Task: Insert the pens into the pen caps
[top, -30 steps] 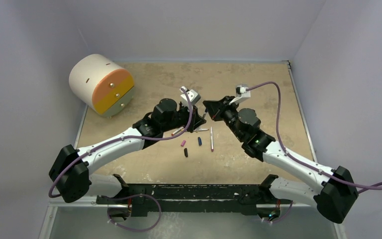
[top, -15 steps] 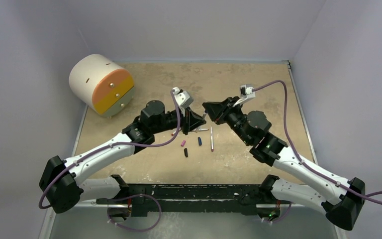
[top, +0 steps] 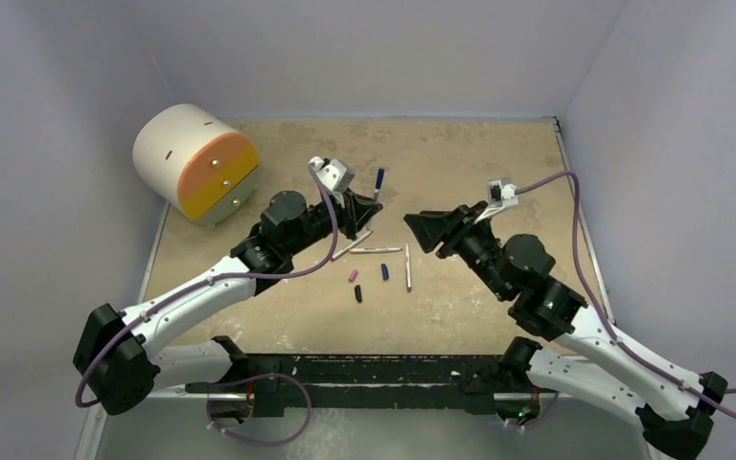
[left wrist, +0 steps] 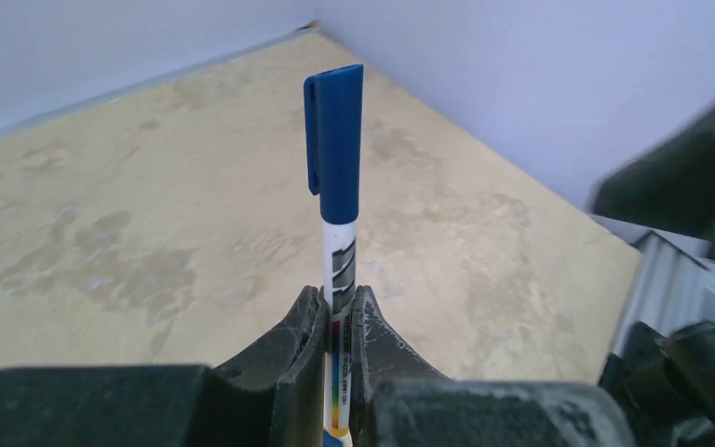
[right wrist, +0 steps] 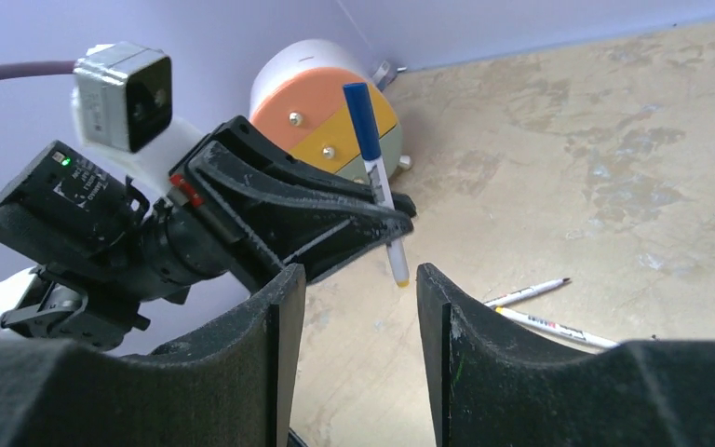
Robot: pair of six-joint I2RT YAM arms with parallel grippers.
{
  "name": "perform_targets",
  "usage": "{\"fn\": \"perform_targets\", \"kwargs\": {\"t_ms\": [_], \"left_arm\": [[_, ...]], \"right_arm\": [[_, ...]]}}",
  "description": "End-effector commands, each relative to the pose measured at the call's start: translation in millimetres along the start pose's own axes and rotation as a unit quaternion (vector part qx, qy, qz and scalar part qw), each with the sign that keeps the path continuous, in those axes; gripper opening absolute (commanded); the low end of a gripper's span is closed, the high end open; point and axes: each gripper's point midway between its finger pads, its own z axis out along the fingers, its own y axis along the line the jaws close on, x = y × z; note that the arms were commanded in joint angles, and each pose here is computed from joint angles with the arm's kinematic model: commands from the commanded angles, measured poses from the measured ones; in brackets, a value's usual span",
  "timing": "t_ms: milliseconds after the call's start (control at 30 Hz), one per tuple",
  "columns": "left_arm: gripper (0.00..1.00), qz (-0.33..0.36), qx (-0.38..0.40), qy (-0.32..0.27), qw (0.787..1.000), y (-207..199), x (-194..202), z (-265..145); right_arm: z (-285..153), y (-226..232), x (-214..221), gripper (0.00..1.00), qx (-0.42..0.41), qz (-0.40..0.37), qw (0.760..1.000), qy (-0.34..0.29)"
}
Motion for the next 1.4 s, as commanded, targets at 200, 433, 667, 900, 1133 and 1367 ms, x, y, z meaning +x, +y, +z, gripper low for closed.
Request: {"fn": "perform_targets", "kwargs": {"t_ms": [200, 433, 667, 900, 1133, 1367], "left_arm": [[0.0, 0.012, -0.319, 0.15, 0.936, 126, 64, -8], [0.0, -0.032, -0.399, 0.221, 0.889, 193, 116, -26], [0.0, -0.007, -0.431, 0.295, 0.853, 224, 165, -24], [0.06, -0.005, -0.431, 0.318, 0.844, 235, 185, -19], [0.33, -0.014, -0.434, 0.309, 0.847, 236, 180, -19], [0.36, -0.019, -0.429, 0.274, 0.861, 230, 150, -15]], "right_arm": [[-25, -46, 34, 0.49, 0.076, 0.023, 0.996, 0.031], [-32, -59, 52, 0.49, 0.089, 0.027, 0.994, 0.052], [-31, -62, 61, 0.49, 0.088, 0.024, 0.994, 0.061], [-31, -67, 69, 0.49, 0.095, 0.02, 0.993, 0.072], [-30, -78, 79, 0.5, 0.118, 0.006, 0.989, 0.091], [-25, -106, 117, 0.53, 0.184, -0.019, 0.97, 0.158]]}}
